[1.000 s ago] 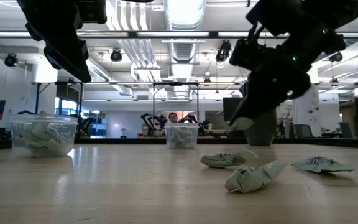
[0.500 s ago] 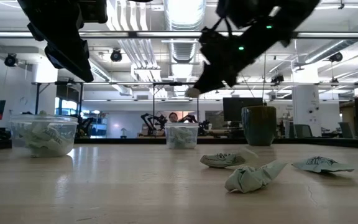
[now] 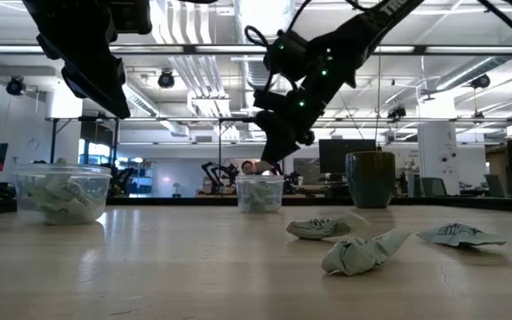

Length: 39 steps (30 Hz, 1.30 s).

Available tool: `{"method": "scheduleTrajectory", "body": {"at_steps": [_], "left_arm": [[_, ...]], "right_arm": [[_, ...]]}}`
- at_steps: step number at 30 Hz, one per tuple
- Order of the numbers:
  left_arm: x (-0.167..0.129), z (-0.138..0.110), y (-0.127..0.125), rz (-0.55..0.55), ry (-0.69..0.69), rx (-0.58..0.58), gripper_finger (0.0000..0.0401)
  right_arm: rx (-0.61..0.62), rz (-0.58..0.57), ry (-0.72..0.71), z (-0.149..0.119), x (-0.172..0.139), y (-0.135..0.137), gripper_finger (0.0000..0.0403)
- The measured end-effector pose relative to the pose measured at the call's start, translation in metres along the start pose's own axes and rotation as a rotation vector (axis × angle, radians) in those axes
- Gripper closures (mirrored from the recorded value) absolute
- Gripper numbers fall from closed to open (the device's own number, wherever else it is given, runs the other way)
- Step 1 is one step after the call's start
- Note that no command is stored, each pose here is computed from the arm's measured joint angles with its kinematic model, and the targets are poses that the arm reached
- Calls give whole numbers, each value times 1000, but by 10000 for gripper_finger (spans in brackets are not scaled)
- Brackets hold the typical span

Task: Pick and place Stevia / Truvia into bins
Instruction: Put the stevia packet into the top transparent container, then put the top stevia packet into the bottom transparent container

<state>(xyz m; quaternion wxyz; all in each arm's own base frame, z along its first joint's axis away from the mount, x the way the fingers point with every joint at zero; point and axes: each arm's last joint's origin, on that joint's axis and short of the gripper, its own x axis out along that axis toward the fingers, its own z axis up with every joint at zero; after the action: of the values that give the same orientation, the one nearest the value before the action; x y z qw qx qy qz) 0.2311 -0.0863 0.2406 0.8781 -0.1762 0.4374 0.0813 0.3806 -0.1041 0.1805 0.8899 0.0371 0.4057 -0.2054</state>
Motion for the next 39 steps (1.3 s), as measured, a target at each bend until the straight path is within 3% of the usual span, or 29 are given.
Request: {"method": "scheduleTrajectory", "body": {"at_steps": [19,31,39], "left_arm": [[-3,-4,5,42,11,10,248],[-3,-3,5,42,8,9,248],[-3,-3,5,39,4,6,248]], "right_arm": [[-43,70,47,-6,17,3,388],[-51,107,27,-2,11,3,286],[-55,115,-77,17,-22,-1,254]]}}
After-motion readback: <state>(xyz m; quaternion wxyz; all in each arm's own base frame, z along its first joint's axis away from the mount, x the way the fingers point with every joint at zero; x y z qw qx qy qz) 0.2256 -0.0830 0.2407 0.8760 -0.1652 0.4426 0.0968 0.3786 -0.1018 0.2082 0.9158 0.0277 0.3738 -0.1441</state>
